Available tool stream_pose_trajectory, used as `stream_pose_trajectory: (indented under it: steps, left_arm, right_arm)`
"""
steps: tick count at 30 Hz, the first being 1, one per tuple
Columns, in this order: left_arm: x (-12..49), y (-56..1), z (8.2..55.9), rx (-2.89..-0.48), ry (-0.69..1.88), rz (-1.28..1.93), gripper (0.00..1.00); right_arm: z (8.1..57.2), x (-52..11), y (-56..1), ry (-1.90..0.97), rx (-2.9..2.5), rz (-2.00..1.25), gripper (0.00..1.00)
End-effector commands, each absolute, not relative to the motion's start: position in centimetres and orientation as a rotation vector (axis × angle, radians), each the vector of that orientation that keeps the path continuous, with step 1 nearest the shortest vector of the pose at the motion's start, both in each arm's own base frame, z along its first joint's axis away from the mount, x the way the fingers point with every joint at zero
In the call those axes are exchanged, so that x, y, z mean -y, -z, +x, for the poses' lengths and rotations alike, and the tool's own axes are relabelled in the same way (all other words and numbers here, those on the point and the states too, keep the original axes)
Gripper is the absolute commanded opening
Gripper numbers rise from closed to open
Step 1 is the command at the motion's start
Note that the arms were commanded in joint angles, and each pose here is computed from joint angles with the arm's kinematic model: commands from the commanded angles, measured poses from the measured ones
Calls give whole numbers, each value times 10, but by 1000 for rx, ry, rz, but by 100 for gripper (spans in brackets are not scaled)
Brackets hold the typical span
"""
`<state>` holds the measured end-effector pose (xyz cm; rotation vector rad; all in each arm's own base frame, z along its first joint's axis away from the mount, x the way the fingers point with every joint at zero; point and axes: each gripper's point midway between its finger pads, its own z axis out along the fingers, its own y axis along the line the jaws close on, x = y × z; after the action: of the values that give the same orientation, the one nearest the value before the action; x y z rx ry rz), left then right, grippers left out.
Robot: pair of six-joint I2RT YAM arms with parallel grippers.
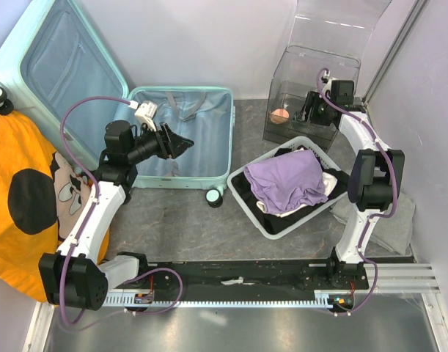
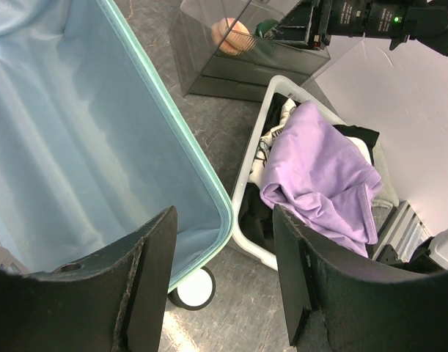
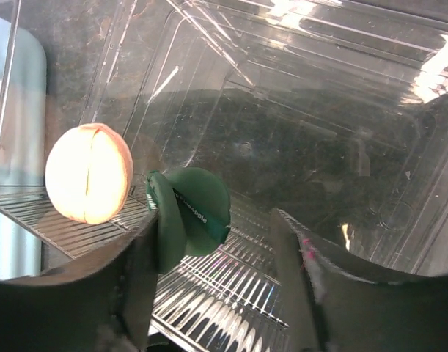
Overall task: Open, take out, and arrange the luggage
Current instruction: Place the personal item in the storage box.
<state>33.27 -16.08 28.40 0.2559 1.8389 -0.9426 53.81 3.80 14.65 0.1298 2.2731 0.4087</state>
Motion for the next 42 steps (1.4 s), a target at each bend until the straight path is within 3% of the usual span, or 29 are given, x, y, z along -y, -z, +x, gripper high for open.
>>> stream_pose_trajectory:
  steps: [1, 2, 5, 23, 27, 34, 42]
  left_arm:
    - [162, -299, 335, -1795, 941, 291, 62]
    - [161, -299, 335, -1795, 940, 290, 62]
    - [161, -299, 335, -1795, 934, 286, 63]
    - [158, -298, 337, -1798, 915, 275, 63]
    - [154, -294, 339, -1812, 876, 259, 63]
    - [125, -279, 357, -1867, 509, 221, 62]
    - [102, -282, 408, -1943, 284, 28, 63]
  right_arm:
    - [547, -30, -165, -347, -2234, 129, 70]
    - [546, -29, -170, -341, -2225, 126, 76]
    - [545, -27, -180, -323, -2204, 130, 79]
    - [527, -20, -235, -277, -2067, 151, 73]
    - [516, -37, -274, -352, -1914, 107, 71]
    - [464, -78, -361, -494, -1568, 31, 69]
    - [440, -98, -395, -659, -1373, 21, 69]
